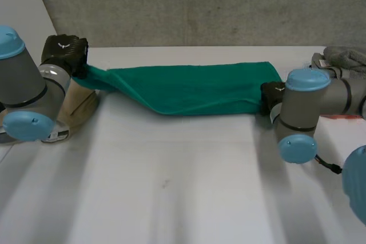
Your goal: Fold the laundry.
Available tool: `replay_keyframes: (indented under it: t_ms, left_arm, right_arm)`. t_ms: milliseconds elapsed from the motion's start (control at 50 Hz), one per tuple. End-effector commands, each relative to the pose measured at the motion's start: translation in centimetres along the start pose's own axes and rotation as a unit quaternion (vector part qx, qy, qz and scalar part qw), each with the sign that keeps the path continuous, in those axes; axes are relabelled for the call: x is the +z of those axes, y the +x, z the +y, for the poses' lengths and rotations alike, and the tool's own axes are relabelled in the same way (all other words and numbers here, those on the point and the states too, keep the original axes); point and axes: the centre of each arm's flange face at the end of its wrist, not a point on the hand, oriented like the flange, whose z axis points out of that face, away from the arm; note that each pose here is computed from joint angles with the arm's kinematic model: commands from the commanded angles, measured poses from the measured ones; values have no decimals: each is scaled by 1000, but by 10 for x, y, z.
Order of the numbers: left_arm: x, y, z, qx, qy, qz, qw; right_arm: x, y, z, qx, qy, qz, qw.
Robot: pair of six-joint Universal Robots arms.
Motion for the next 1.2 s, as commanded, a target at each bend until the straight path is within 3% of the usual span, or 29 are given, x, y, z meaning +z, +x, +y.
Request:
replay_keyframes:
  t_ms: [20,80,100,160,180,260,320,400,560,640,840,1080,1200]
  left_arm:
    - [-49,5,4,74,-91,55,992]
    - [-72,7,10,111,-137,90,980]
    - [-87,9,16,131,-166,111,971]
    - [-108,11,26,158,-209,145,954]
    - [-121,11,33,170,-235,167,942]
    - [-145,18,44,190,-272,221,917]
    - [-149,22,45,195,-268,238,913]
    - [-137,25,40,192,-242,238,921]
    - [-76,21,37,166,-204,152,953]
    - [-47,23,32,152,-189,107,964]
    - [-10,41,31,141,-157,75,975]
    - [29,55,41,146,-135,39,979]
    - [27,62,33,135,-125,41,982]
  right_arm:
    - [-43,36,-35,-189,-23,-34,981]
    - [-64,48,-37,-277,-49,-59,958]
    - [-79,56,-33,-328,-73,-79,938]
    - [-99,68,-26,-389,-112,-107,908]
    - [-110,75,-21,-421,-135,-124,889]
    - [-122,88,-15,-453,-157,-138,867]
    - [-120,89,-15,-445,-150,-137,872]
    - [-111,84,-15,-428,-128,-135,885]
    - [-47,80,-23,-384,-32,-64,921]
    - [-20,68,-25,-369,27,-54,928]
    - [38,41,-24,-365,132,-21,921]
    - [79,21,-4,-359,155,14,920]
    - [81,28,-5,-329,139,47,933]
